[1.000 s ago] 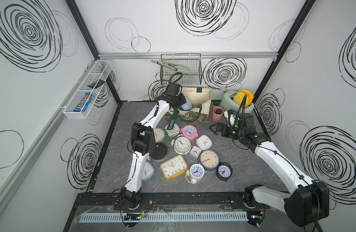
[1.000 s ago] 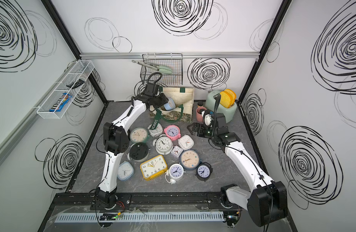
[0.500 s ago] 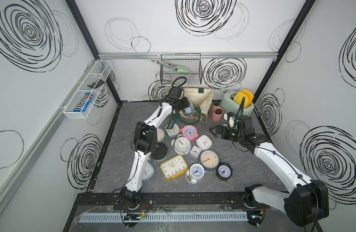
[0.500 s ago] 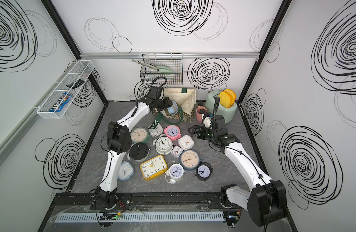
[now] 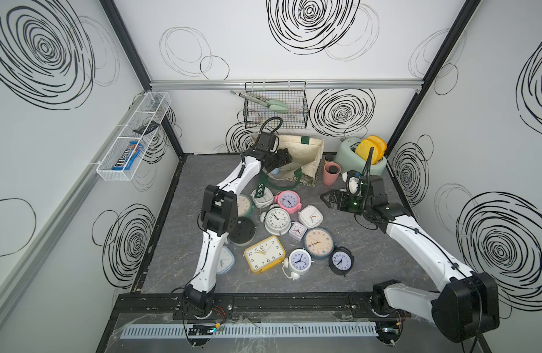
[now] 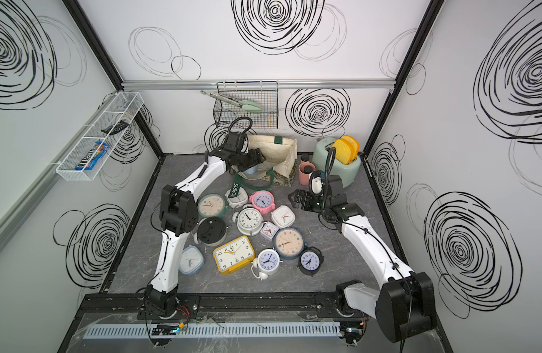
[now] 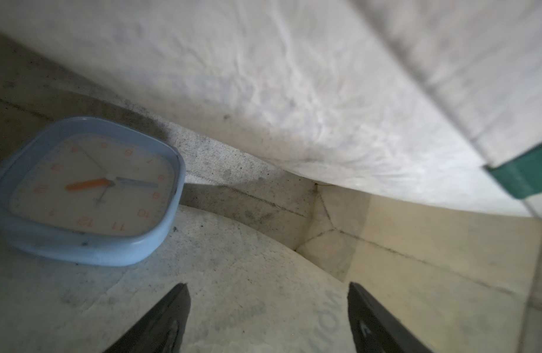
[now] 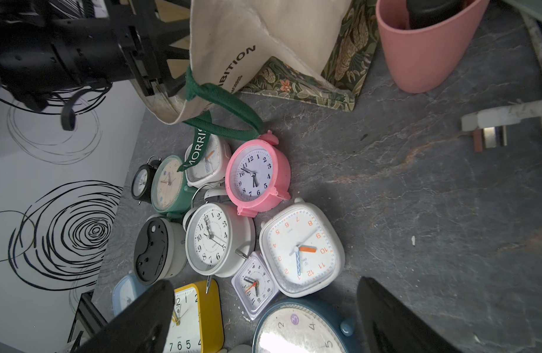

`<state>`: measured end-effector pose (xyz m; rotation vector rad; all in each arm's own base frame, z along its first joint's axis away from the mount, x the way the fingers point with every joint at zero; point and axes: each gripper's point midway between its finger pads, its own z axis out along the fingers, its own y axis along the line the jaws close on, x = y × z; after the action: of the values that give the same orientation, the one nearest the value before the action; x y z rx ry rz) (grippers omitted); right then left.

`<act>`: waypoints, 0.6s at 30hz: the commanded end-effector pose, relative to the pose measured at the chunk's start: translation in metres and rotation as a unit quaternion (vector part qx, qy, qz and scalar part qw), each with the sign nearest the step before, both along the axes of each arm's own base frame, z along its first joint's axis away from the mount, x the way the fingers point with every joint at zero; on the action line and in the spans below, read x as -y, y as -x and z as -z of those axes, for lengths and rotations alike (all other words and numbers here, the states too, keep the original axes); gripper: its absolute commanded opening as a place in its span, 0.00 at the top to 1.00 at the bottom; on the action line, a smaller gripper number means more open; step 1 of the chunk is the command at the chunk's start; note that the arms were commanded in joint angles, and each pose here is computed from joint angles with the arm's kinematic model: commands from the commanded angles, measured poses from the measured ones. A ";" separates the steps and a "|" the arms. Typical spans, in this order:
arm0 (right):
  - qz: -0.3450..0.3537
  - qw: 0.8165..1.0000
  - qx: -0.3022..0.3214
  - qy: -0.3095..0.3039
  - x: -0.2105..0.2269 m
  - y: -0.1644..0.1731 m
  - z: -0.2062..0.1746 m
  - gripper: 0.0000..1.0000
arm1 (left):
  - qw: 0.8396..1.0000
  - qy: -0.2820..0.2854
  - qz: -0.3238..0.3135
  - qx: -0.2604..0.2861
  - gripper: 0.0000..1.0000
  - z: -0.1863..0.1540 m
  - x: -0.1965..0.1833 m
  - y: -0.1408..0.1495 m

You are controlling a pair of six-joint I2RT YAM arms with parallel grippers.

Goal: Put the alarm clock into the canvas bag
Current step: Place the alarm at the canvas bag.

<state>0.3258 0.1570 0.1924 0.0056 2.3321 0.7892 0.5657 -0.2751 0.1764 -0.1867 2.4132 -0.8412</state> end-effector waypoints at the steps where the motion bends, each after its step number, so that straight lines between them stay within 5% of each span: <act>1: -0.004 1.000 0.000 0.027 -0.004 -0.004 0.010 0.03 | 0.996 0.010 0.003 0.087 0.10 -0.090 -0.006 0.012; 12: -0.055 0.989 -0.007 0.138 -0.032 -0.006 0.045 0.03 | 0.988 0.014 -0.002 0.151 0.01 -0.172 -0.031 0.060; 18: -0.094 0.977 -0.039 0.186 -0.043 -0.003 0.077 0.03 | 0.977 0.029 0.032 0.208 0.04 -0.212 -0.036 0.130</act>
<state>0.3266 0.2016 0.1220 -0.2931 2.5216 0.5245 0.4641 -0.2362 0.3579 -0.0496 2.1135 -0.8595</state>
